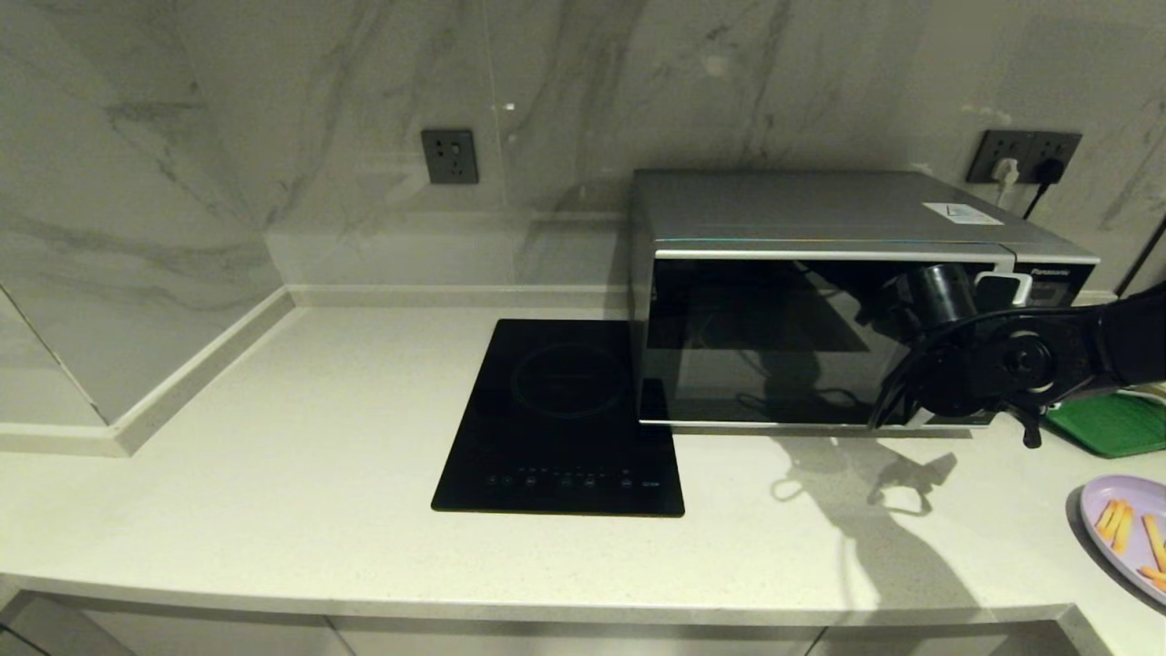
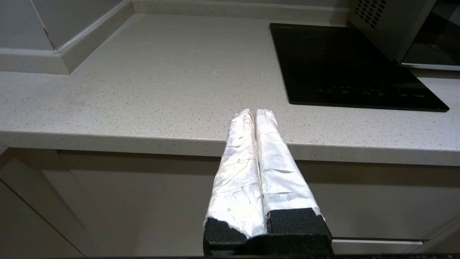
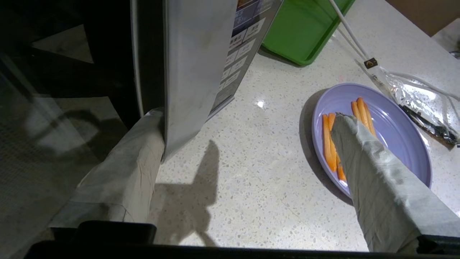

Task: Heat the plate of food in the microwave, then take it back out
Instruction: Open the microwave oven

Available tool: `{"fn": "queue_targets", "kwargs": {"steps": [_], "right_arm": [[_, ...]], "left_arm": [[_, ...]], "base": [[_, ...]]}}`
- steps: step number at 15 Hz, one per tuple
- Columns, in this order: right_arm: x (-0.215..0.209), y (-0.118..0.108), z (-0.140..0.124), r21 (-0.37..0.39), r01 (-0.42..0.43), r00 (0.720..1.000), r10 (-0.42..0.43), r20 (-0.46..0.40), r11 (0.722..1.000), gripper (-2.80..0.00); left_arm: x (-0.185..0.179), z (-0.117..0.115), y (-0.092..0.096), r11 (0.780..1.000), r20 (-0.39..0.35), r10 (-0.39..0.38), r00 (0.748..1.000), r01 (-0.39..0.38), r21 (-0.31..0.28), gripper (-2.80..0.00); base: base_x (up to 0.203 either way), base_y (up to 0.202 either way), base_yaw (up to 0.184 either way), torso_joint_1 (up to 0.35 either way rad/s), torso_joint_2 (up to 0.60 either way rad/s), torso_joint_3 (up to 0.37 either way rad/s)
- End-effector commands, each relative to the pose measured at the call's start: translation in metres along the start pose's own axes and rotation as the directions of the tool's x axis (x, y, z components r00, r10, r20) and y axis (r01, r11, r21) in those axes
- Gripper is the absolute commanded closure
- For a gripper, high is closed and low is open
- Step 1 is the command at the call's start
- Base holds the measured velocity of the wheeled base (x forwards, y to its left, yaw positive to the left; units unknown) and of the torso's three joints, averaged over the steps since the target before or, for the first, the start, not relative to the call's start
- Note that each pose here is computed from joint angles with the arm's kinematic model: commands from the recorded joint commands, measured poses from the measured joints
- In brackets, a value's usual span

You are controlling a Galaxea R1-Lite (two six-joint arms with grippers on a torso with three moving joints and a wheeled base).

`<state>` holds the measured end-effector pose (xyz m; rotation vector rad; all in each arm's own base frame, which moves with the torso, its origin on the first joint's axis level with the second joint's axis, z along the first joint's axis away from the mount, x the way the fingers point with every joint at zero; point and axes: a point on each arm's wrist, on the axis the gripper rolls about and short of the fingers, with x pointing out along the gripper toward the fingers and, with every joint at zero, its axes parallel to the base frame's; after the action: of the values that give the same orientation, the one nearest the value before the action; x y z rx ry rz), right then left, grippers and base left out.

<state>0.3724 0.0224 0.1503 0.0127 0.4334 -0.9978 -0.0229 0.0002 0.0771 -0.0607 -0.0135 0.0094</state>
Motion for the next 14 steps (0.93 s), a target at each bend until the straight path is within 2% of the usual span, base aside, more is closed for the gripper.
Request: {"fn": "queue_targets", "kwargs": {"steps": [1, 6, 9, 14], "right_arm": [[0.005, -0.002, 0.003, 0.025, 0.040, 0.999, -0.041, 0.013, 0.999, -2.80], [0.005, -0.004, 0.001, 0.039, 0.047, 0.999, -0.047, 0.011, 0.998, -2.80], [-0.004, -0.016, -0.003, 0.035, 0.041, 0.999, -0.041, 0.004, 0.999, -2.80], [-0.048, -0.036, -0.015, 0.005, -0.051, 0.999, 0.051, 0.009, 0.999, -2.80]], "left_arm": [[0.000, 0.000, 0.000, 1.000, 0.001, 0.001, 1.000, -0.001, -0.001, 0.00], [0.000, 0.000, 0.000, 1.000, 0.001, 0.001, 1.000, -0.001, -0.001, 0.00], [0.000, 0.000, 0.000, 1.000, 0.001, 0.001, 1.000, -0.001, -0.001, 0.00], [0.000, 0.000, 0.000, 1.000, 0.001, 0.001, 1.000, -0.001, -0.001, 0.00]], "base": [[0.000, 0.000, 0.000, 0.000, 0.00, 0.000], [0.000, 0.000, 0.000, 0.000, 0.00, 0.000], [0.000, 0.000, 0.000, 0.000, 0.00, 0.000], [0.000, 0.000, 0.000, 0.000, 0.00, 0.000]]}}
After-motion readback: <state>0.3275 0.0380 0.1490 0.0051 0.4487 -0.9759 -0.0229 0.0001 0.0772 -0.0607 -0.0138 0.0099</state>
